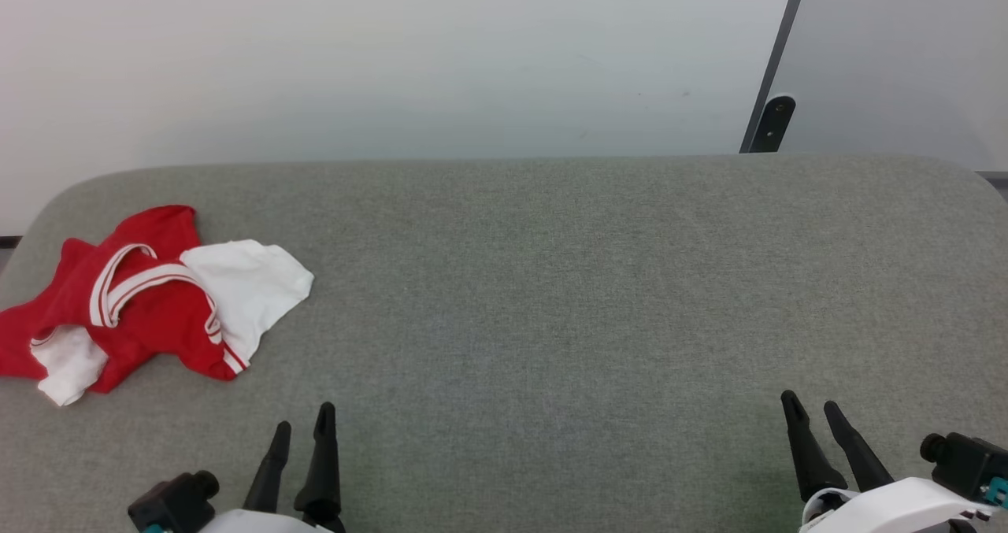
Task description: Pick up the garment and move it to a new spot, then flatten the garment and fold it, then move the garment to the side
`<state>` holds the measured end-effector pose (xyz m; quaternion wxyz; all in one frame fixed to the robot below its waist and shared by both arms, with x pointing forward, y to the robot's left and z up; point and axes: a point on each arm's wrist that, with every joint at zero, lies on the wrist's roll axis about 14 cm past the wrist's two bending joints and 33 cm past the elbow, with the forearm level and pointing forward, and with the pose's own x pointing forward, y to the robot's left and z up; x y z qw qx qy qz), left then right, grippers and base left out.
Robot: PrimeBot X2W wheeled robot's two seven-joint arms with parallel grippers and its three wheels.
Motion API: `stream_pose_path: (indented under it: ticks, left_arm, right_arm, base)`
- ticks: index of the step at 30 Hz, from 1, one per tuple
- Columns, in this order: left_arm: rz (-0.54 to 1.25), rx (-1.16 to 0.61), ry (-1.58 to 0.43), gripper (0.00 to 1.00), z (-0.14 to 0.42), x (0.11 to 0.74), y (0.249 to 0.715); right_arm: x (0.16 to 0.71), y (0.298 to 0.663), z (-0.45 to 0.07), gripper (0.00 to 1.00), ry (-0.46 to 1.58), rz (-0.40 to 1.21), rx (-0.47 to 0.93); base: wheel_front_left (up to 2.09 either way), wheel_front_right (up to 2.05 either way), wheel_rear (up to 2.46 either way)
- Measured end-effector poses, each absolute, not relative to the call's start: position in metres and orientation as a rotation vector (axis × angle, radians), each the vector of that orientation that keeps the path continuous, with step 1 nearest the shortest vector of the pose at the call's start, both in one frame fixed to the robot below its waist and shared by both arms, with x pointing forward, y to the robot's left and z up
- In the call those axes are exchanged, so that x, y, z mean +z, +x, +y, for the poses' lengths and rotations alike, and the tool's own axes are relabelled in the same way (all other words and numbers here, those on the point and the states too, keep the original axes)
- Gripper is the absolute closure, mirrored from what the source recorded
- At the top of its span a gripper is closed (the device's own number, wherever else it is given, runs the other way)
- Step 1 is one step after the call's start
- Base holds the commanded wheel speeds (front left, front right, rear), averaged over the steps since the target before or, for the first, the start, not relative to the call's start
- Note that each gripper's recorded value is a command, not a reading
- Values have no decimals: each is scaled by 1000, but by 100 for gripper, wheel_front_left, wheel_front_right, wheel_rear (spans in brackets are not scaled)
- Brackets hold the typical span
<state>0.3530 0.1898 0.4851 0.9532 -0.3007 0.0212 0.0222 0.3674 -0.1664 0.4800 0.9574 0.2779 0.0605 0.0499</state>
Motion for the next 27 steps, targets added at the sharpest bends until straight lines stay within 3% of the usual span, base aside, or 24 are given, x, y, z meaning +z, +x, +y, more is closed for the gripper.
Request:
stream_pose_path:
  ticks: [27]
  left_arm:
    - [8, -7, -293, 0, 180, 492, 350]
  right_arm:
    - [481, 366, -159, 0, 262, 89, 141]
  base:
    - [0, 0, 0]
